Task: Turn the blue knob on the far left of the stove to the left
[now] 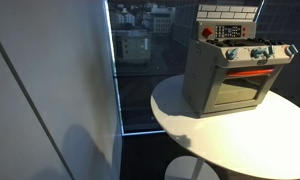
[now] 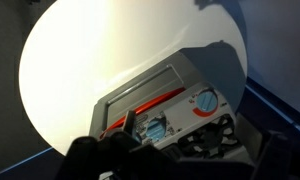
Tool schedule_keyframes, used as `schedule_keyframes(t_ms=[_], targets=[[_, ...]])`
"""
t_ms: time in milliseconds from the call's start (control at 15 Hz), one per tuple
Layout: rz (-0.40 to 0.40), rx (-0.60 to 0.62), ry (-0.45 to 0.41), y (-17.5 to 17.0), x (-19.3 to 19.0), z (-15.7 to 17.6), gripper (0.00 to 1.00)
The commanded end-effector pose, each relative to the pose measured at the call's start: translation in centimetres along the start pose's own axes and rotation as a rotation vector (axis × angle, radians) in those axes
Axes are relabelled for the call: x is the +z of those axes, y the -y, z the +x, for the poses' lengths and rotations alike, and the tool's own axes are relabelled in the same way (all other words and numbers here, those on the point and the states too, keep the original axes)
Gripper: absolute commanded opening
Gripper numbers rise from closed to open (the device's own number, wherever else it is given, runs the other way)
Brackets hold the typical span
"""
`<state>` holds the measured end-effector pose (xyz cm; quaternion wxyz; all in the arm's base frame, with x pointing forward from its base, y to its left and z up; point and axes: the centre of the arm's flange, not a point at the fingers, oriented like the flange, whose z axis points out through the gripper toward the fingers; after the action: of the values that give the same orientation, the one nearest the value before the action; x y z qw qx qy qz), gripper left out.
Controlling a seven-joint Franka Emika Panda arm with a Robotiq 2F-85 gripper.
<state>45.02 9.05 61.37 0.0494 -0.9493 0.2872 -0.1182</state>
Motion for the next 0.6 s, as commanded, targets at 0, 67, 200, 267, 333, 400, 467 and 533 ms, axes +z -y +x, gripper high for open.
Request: schedule_keyframes(t_ms=[0, 67, 200, 267, 333, 400, 467, 533], targets=[[0.001, -0.001, 0.001, 0.0, 0.0, 0.0, 1.0], [0.002, -0.001, 0.001, 0.0, 0.0, 0.0, 1.0], [0.003, -0.001, 0.001, 0.0, 0.0, 0.0, 1.0], [0.003, -0.001, 0.001, 0.0, 0.0, 0.0, 1.0], [0.007, 0.002, 0.008, 0.0, 0.2, 0.3, 1.0], [0.013, 0.0, 0.02, 0.0, 0.7, 0.7, 1.0], [0.016, 0.004, 0.019, 0.1, 1.2, 1.2, 1.0], [0.019, 0.007, 0.029, 0.2, 1.9, 1.8, 1.0]])
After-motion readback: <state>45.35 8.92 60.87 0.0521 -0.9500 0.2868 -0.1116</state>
